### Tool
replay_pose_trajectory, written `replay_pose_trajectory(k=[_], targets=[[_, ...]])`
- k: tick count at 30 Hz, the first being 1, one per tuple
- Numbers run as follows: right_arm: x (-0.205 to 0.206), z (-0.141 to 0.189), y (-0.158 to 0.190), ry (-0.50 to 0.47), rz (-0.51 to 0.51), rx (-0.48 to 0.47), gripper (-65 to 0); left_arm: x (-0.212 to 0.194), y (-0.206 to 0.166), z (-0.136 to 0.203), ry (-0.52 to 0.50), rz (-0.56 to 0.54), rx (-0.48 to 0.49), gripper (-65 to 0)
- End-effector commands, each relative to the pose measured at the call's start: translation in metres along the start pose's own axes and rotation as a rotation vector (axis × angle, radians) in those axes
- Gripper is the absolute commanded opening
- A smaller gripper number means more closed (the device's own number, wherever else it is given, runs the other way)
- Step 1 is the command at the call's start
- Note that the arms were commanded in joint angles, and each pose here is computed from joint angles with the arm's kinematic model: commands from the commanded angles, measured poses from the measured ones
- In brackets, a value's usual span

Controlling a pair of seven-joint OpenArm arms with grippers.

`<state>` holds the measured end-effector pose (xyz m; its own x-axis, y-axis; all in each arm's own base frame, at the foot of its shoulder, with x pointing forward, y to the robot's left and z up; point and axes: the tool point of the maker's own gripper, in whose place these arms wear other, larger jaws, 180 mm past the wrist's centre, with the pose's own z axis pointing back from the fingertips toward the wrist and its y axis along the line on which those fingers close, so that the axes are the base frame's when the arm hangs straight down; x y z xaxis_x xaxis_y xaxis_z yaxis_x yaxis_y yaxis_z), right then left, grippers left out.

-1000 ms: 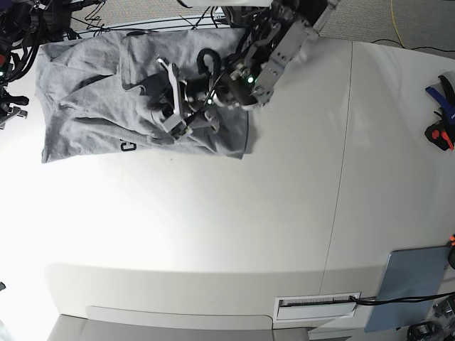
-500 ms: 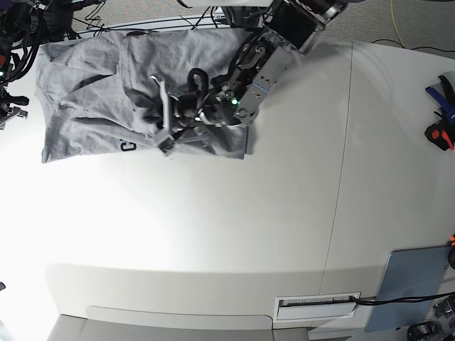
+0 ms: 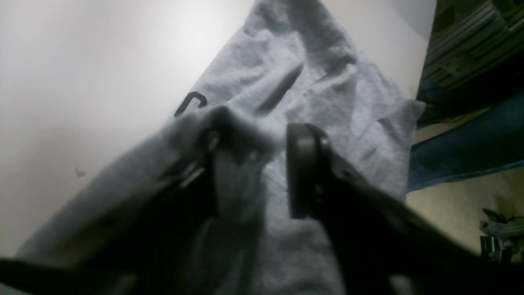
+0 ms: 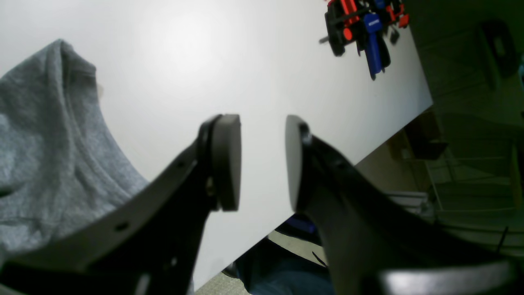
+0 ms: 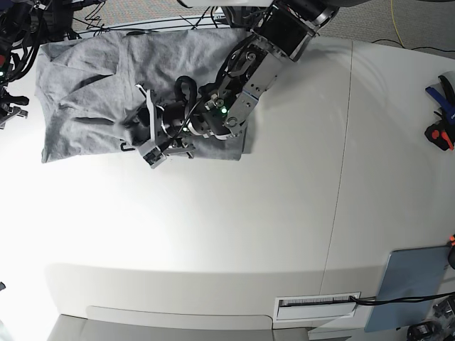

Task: Fold the T-shirt properly
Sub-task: 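Lower the left gripper onto the middle of the folded shirt and grasp, then drag the grasped shirt with the left gripper away from the table edge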

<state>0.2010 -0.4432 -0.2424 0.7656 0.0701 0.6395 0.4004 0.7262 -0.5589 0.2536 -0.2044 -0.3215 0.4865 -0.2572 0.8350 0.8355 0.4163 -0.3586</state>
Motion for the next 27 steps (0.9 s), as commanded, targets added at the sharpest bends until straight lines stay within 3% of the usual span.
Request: replay_pose_trajectory(k=[1, 9, 16, 22, 27], targets=[[0.013, 0.003, -0.01, -0.042, 0.003, -0.03, -46.4, 0.025, -0.007, 0.0, -0.068, -0.015, -0.025, -38.3], [0.01, 0.003, -0.01, -0.027, 0.002, -0.027, -46.4, 0.029, -0.024, 0.002, -0.089, -0.052, -0.117, -38.3], [0.012, 0.003, 0.003, -0.037, -0.033, 0.045, -46.3, 0.042, 0.001, 0.015, -0.111, -0.045, -0.055, -38.3], [0.011, 0.003, -0.022, -0.031, 0.035, -0.094, -46.4, 0.018, 0.054, 0.042, -0.03, 0.058, 0.074, -38.3], [0.01, 0.003, -0.022, -0.024, 0.034, -0.094, -46.4, -0.01, 0.051, 0.057, -0.052, 0.15, 0.011, -39.4]])
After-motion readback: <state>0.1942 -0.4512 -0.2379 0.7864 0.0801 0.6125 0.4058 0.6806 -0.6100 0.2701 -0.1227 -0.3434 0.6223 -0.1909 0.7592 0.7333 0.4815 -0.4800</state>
